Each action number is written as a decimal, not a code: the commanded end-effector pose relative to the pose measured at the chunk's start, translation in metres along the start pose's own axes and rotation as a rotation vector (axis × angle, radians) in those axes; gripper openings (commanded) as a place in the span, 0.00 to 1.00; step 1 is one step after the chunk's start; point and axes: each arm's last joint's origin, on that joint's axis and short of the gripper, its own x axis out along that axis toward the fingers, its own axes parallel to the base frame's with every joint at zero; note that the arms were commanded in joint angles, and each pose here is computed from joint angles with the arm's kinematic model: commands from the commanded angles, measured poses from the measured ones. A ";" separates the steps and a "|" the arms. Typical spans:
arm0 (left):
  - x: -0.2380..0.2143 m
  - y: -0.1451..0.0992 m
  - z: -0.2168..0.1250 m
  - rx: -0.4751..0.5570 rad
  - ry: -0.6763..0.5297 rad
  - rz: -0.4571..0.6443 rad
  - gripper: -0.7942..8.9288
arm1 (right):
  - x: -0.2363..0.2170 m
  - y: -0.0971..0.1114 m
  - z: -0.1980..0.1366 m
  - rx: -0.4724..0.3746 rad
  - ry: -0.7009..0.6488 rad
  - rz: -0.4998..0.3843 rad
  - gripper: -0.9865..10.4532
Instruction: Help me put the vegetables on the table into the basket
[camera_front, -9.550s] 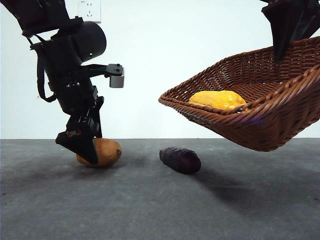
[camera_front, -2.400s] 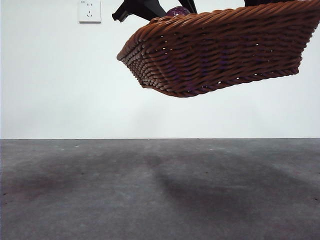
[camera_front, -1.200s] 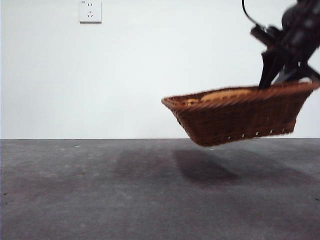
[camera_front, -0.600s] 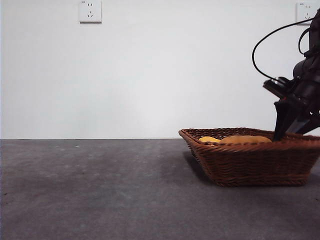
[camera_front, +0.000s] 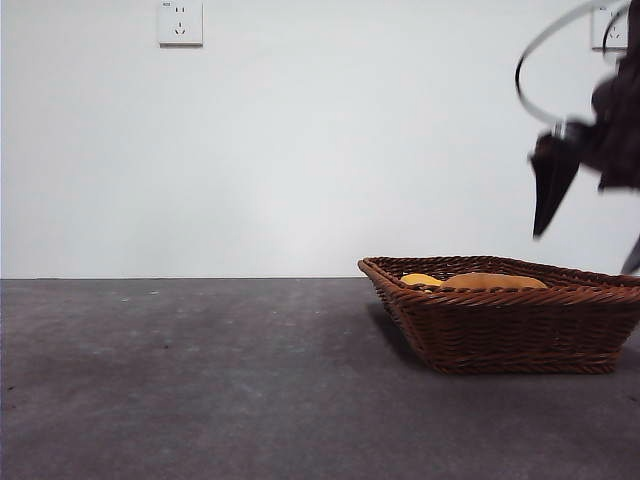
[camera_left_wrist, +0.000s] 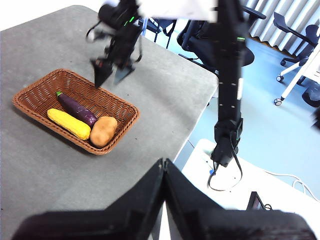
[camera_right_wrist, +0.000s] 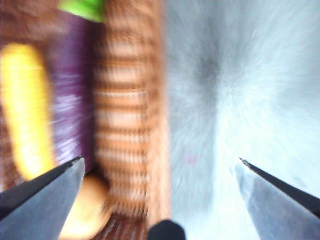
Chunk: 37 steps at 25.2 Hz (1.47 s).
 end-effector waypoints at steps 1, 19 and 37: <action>0.001 0.000 -0.001 0.041 0.003 0.002 0.07 | -0.034 0.016 -0.014 -0.006 -0.062 -0.034 0.52; 0.005 0.006 -0.001 0.151 0.007 0.155 0.07 | -0.246 0.124 -0.289 -0.191 -0.818 -0.242 0.09; 0.021 0.008 0.005 0.145 0.050 0.158 0.08 | -0.239 0.119 -0.261 -0.168 -0.740 -0.260 0.09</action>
